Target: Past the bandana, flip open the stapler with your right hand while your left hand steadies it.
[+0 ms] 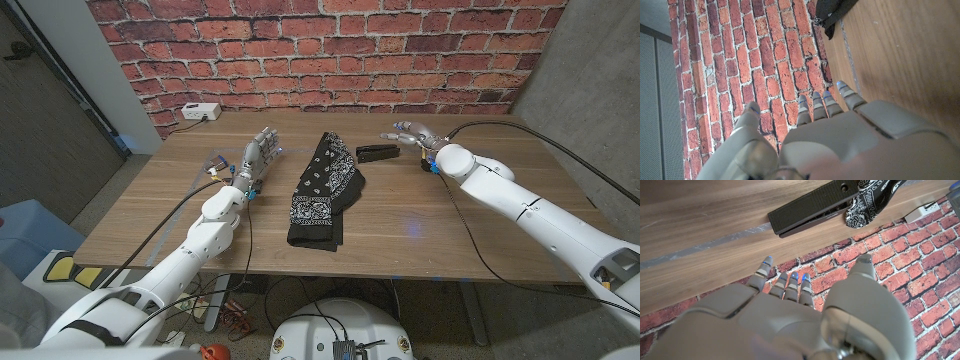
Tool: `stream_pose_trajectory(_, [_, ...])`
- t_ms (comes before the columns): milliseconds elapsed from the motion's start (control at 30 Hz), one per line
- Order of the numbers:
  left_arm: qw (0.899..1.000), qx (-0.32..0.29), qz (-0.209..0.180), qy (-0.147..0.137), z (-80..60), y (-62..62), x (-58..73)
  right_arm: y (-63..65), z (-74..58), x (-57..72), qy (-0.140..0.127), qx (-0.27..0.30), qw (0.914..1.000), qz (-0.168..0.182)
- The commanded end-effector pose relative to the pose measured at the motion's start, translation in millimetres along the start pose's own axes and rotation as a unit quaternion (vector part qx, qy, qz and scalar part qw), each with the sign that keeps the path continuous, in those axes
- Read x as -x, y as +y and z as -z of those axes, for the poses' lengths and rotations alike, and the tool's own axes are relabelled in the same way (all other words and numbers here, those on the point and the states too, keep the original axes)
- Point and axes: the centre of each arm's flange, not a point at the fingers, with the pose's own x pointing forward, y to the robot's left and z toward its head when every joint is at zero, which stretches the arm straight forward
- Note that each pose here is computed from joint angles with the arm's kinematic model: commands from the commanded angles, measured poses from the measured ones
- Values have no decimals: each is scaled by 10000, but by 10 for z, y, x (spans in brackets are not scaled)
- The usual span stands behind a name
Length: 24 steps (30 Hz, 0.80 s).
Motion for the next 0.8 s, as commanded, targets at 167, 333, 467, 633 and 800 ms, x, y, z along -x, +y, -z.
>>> stream_pose_trajectory(167, [10000, 24, -9, -18, 6, 26, -1, -10, -141, -99, 128, 478, 9987, -106])
stream_pose_trajectory(333, [10000, 29, -20, -21, 9, 43, 6, -6, -165, -128, 201, 642, 9976, -139])
stream_pose_trajectory(467, [10000, 38, -22, -18, 20, 51, 24, 0, -182, -144, 228, 751, 9968, -155])
stream_pose_trajectory(633, [10000, 66, -41, -10, 42, 59, 44, 18, -190, -163, 264, 881, 9956, -167])
stream_pose_trajectory(800, [10000, 68, -40, -13, 50, 62, 52, 38, -217, -201, 335, 1071, 9934, -221])
